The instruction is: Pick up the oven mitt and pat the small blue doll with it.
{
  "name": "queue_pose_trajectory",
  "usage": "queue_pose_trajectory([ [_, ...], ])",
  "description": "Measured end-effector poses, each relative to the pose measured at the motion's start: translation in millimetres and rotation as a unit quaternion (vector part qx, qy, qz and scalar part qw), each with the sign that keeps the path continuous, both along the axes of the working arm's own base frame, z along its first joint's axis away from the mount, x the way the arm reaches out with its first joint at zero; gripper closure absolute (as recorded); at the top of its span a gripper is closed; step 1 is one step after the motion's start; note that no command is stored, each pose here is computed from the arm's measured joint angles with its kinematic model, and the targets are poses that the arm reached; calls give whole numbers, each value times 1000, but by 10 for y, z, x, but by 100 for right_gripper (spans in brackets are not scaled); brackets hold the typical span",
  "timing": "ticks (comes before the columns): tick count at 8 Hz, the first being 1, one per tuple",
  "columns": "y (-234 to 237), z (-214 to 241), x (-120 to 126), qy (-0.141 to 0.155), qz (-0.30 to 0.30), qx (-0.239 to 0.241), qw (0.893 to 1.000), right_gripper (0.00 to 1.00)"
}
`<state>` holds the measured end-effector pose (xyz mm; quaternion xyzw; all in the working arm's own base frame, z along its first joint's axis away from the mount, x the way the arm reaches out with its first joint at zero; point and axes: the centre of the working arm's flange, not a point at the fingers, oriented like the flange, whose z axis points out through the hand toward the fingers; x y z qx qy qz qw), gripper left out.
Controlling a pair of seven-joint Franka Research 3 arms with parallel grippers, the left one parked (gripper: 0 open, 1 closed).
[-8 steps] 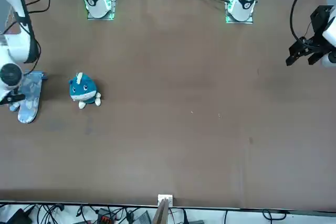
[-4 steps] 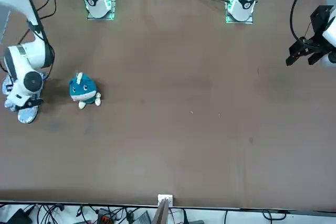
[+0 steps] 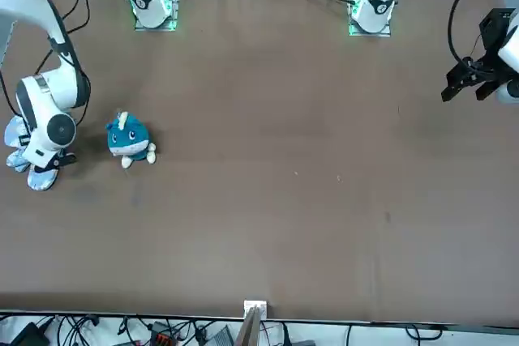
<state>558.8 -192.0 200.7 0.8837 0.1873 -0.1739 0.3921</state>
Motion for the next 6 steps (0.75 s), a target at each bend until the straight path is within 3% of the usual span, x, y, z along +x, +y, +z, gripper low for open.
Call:
queue_pose_trajectory([
  [2,199,59,108,-16,-11,30,999,11],
  [3,308,175,216,-25,-19,54,998,0],
  [6,513,934,606,-61,-55,131,988,0],
])
